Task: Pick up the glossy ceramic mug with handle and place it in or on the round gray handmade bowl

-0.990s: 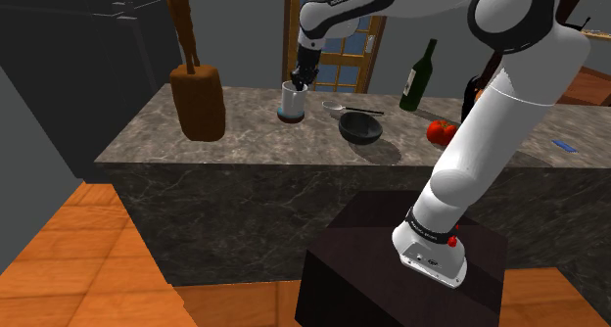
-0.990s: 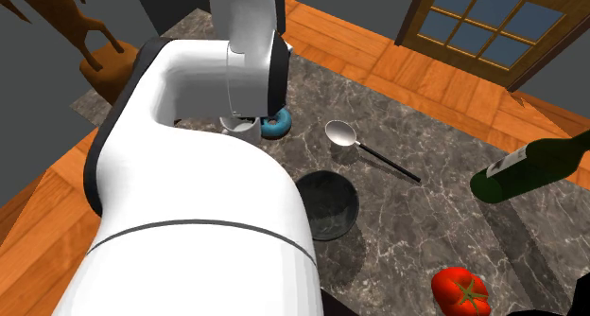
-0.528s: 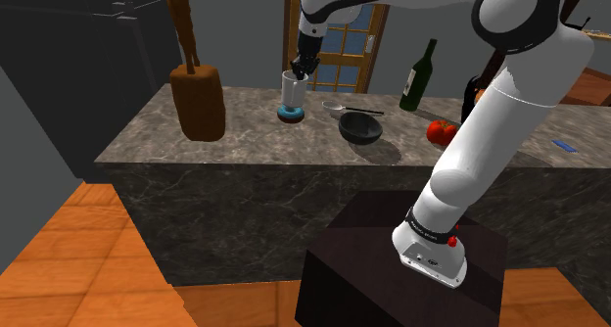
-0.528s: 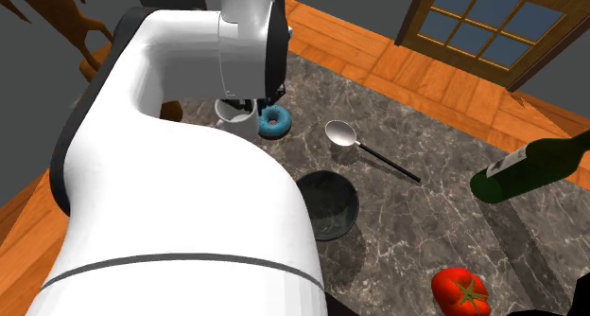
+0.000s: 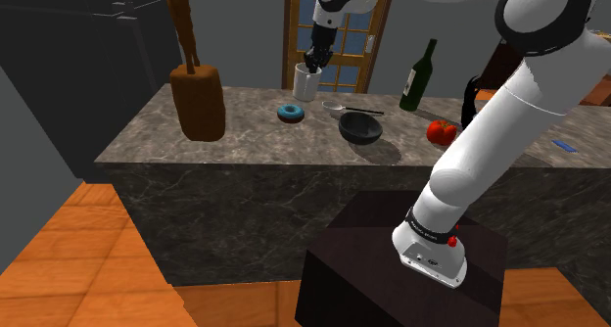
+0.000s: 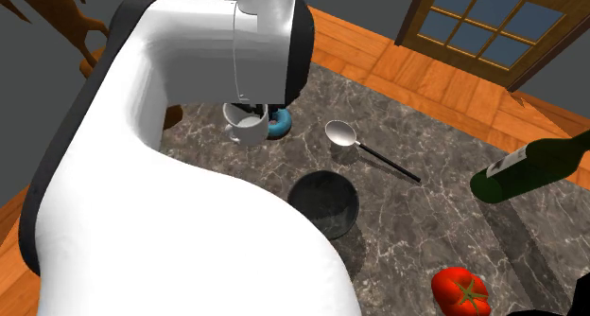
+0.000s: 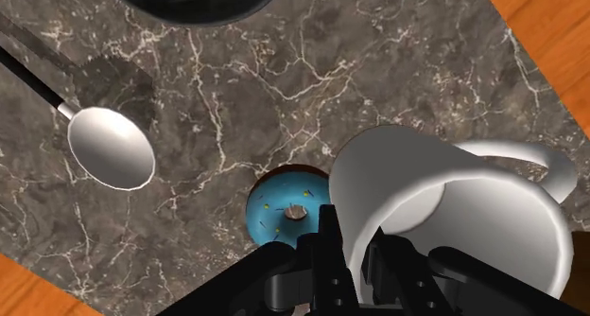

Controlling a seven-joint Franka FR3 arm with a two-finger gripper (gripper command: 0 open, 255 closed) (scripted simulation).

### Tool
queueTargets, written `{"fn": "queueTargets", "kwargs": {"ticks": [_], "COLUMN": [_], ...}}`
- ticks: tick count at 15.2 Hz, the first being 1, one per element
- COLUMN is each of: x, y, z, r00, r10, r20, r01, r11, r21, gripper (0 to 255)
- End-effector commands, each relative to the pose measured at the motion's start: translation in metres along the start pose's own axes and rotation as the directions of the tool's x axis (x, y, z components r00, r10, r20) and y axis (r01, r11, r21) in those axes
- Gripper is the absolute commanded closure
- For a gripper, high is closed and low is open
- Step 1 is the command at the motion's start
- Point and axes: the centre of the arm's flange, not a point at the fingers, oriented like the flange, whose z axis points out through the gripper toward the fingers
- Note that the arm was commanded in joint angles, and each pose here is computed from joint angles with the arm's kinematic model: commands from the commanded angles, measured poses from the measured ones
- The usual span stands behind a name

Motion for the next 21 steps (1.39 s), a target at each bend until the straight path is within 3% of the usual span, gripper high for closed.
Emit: {"fn": "queueTargets", "kwargs": {"ticks": [1, 16, 21], "x": [-0.019, -0.179, -0.182], "y": [0.015, 0.126, 0.128], "z": [-0.004, -0.045, -0.018], "r00": [1.000, 1.000, 1.000], "r10": [0.000, 0.000, 0.000], "r20": [0.000, 0.000, 0.000], "r01": [0.000, 0.000, 0.000], "r11": [1.000, 1.000, 1.000], "r21": [0.000, 0.000, 0.000], "gripper": [255, 255, 255]}}
